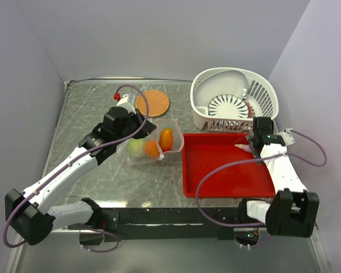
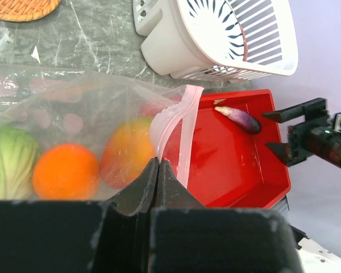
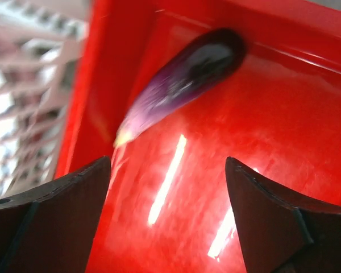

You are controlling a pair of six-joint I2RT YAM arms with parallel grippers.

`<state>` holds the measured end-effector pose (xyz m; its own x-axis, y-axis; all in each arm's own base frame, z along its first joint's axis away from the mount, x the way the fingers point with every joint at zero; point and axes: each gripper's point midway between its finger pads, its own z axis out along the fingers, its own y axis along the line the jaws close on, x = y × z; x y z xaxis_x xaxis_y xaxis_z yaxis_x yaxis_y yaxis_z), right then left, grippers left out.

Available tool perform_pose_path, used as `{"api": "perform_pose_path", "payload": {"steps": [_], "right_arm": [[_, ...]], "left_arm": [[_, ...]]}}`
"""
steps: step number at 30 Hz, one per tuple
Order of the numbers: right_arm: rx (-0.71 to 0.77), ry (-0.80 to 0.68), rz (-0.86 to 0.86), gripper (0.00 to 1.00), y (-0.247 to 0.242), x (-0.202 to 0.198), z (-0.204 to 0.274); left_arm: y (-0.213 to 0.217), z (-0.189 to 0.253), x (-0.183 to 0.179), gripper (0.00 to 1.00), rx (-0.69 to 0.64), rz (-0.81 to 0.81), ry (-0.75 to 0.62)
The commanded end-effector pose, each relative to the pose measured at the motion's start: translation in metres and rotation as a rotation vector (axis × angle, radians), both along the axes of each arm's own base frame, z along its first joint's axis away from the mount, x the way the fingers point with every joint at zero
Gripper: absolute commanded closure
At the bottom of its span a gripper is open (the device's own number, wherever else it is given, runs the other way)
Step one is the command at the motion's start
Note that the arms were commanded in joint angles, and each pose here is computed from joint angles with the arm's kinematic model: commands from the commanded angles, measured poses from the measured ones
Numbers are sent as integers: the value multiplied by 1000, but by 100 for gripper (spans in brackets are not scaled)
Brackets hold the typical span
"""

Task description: Place the food in the zip-top bag and seal the zipper

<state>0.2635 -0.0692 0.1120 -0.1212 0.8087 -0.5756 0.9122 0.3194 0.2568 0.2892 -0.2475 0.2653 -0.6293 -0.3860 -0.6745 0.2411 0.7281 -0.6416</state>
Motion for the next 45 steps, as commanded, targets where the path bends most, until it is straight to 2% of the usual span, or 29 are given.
{"api": "perform_pose_path", "payload": {"steps": [1,10,23,28,29,33,35,36,37,39,44,45], "right_arm": [[34,-20,-122,13,-19,4,-19],[52,-32,-256,14,-49,9,-37],[61,38,-286,14,-63,28,-67],[46,27,-237,44,-63,31,-65],[43,27,-229,52,-63,30,-65],[51,15,-182,69,-57,30,-55],[64,-12,-123,77,-49,31,-47],[67,-28,-97,78,-46,32,-43],[59,-64,-55,84,-43,35,-32],[72,-93,30,86,-26,36,-26],[-4,-236,241,89,29,44,29],[-8,-274,320,89,57,47,40]], "left_arm": [[-1,32,-1,99,-40,-20,-81],[-5,29,2,99,-31,-30,-70],[-5,25,7,99,-17,-20,-55],[-7,24,7,99,-22,-21,-51],[-7,23,8,99,-20,-21,-48],[-7,23,8,99,-23,-19,-48],[-7,23,8,99,-24,-20,-49],[-7,22,7,99,-25,-21,-47],[-7,22,7,99,-26,-22,-48],[-7,22,8,99,-30,-20,-48],[-8,22,7,99,-39,-20,-45],[-8,22,7,99,-41,-18,-46]]}}
